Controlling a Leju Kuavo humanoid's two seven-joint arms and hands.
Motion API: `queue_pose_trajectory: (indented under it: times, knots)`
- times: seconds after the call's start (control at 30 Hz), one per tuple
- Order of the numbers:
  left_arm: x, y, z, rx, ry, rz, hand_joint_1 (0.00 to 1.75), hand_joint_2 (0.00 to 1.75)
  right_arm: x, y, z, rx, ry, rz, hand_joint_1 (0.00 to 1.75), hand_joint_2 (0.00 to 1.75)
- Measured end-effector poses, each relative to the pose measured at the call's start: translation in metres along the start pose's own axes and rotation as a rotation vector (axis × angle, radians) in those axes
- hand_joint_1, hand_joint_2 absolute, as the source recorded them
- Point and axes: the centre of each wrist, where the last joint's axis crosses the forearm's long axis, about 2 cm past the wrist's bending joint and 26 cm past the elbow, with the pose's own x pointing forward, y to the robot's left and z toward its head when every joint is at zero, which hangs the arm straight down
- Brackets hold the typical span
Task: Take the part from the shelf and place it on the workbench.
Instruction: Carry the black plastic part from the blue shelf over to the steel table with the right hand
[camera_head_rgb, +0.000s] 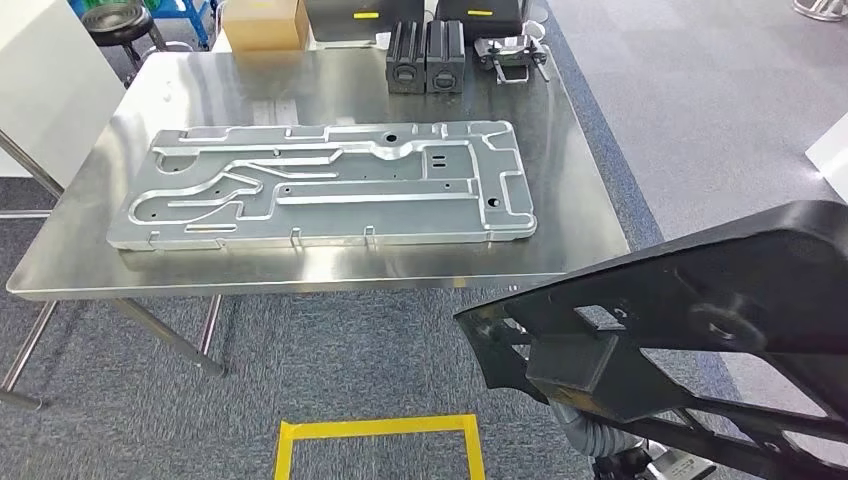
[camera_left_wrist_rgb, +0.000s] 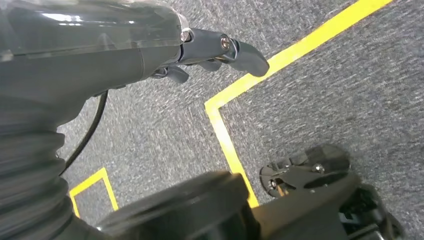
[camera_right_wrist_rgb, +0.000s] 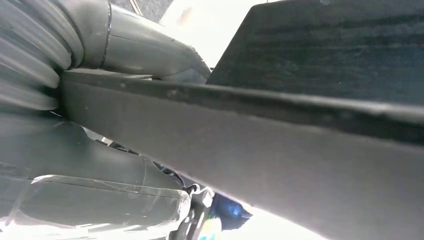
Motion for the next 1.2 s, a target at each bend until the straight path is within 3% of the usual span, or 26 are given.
queue_pose_trajectory:
  times: [0.77,1.2]
  knots:
    - [0.0024,0.0020,-0.0008,0.005,-0.026,0.007,0.00,1.75,0.0015,0.0024,0.0012,-0.003,0.003,0.009,1.75,1.75]
    - [-0.0048,-0.0024,0.0011,-0.007,0.007,0.014,0.00,1.75,0.0008,0.0042,-0.0048,0.008,-0.006,0.005,1.75,1.75]
